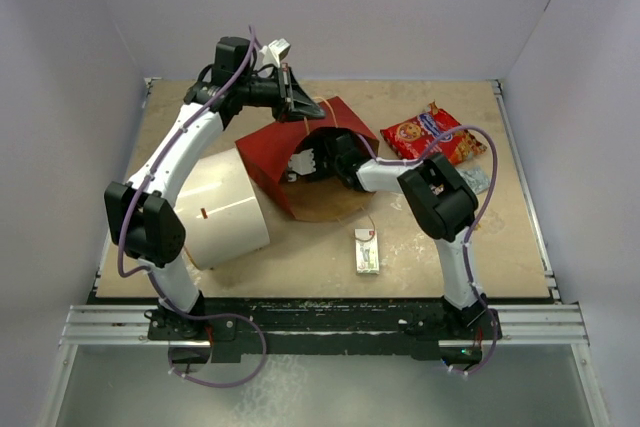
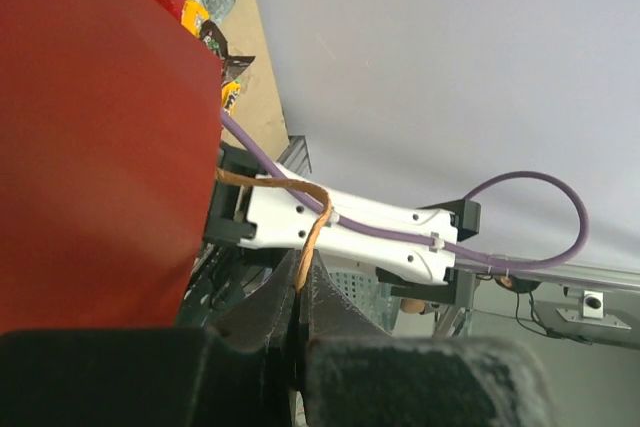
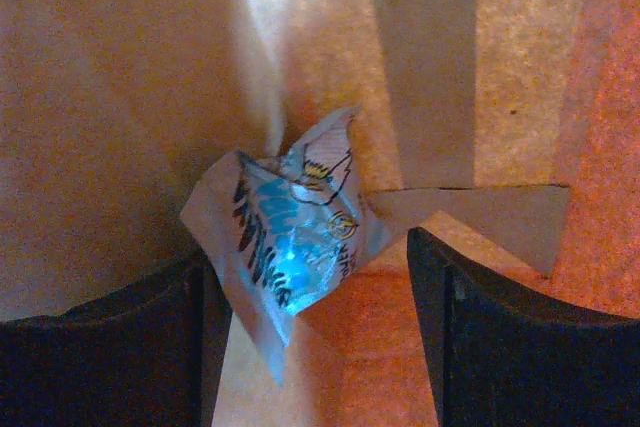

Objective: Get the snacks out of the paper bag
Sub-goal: Take out the snack from the paper bag.

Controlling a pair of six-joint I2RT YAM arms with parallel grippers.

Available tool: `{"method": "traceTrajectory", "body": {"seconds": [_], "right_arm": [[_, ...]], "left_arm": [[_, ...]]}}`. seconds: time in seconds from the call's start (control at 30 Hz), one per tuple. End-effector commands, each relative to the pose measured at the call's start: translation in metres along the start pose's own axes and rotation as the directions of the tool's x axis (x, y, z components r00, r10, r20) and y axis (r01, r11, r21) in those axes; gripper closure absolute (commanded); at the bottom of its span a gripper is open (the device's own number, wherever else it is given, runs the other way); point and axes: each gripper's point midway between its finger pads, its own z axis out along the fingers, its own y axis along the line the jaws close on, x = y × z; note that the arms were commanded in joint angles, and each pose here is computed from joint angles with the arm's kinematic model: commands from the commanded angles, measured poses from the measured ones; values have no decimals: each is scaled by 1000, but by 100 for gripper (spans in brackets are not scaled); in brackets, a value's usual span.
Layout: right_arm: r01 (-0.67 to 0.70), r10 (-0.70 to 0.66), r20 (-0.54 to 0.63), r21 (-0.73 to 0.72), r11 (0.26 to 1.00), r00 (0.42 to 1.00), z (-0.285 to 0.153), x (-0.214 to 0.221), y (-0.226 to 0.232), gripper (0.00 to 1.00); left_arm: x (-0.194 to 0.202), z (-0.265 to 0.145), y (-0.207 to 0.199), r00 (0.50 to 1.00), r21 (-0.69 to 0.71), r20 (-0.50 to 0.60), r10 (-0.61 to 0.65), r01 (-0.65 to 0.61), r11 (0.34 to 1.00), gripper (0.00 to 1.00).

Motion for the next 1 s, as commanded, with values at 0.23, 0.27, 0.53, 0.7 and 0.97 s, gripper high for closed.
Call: {"method": "traceTrajectory", "body": {"seconds": [0.23, 0.27, 0.53, 0.7, 0.97], "right_arm": [[9, -7, -18, 98, 995, 1000, 19, 14, -49, 56], [2, -1, -11, 96, 995, 1000, 16, 11, -51, 62], [-105, 102, 58, 58, 993, 993, -24, -6, -48, 98], [-195, 196, 164, -18, 981, 967, -57, -29, -37, 100], [-230, 255, 306, -117, 966, 917, -124, -65, -20, 100]], "left_arm": [[14, -16, -16, 998, 4, 10, 56, -56, 998, 100], [14, -16, -16, 998, 3, 10, 56, -56, 998, 100], [2, -14, -18, 997, 3, 31, 69, -69, 998, 100], [-8, -11, -22, 996, 21, 56, 70, -71, 997, 100], [-20, -7, -26, 995, 40, 82, 48, -51, 998, 100]]}}
